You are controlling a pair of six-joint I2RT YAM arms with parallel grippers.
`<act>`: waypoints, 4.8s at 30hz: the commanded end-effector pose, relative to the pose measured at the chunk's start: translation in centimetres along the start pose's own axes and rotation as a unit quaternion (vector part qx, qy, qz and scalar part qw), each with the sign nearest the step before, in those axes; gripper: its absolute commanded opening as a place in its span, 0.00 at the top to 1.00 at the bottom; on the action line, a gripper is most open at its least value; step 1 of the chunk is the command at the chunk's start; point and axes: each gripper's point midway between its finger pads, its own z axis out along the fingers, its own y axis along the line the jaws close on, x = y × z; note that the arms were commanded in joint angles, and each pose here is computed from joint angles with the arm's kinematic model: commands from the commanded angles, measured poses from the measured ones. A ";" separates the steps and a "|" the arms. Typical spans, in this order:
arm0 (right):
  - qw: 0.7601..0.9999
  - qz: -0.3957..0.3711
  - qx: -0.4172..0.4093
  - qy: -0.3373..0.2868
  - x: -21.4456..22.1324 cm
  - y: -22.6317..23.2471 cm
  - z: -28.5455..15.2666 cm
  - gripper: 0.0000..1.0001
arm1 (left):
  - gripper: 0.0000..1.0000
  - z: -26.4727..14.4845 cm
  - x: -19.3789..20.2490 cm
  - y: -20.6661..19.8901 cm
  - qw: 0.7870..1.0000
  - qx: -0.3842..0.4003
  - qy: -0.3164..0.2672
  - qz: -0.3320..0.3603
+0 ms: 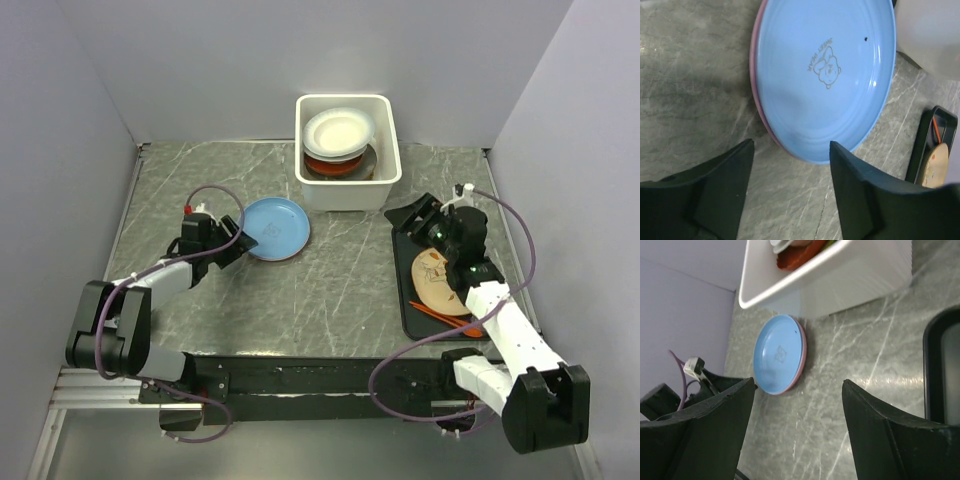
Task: Place the plates into the plastic bin on the countertop
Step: Pick up the plate at the center of the board, then place the plate in the plastic bin.
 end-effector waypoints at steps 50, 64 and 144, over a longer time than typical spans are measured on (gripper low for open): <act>0.988 -0.035 -0.029 0.145 12.4 2.2 7.1 0.23 | 0.52 6.9 2.7 1.6 0.998 -0.013 0.066 0.002; 0.980 0.033 -0.044 0.192 17.2 3.8 15.3 0.24 | 0.52 6.6 3.2 1.7 0.997 -0.013 0.075 0.014; 0.997 -0.038 -0.028 0.066 1.7 9.4 11.3 1.00 | 0.01 -9.2 -4.2 -5.5 0.981 0.090 -0.168 0.041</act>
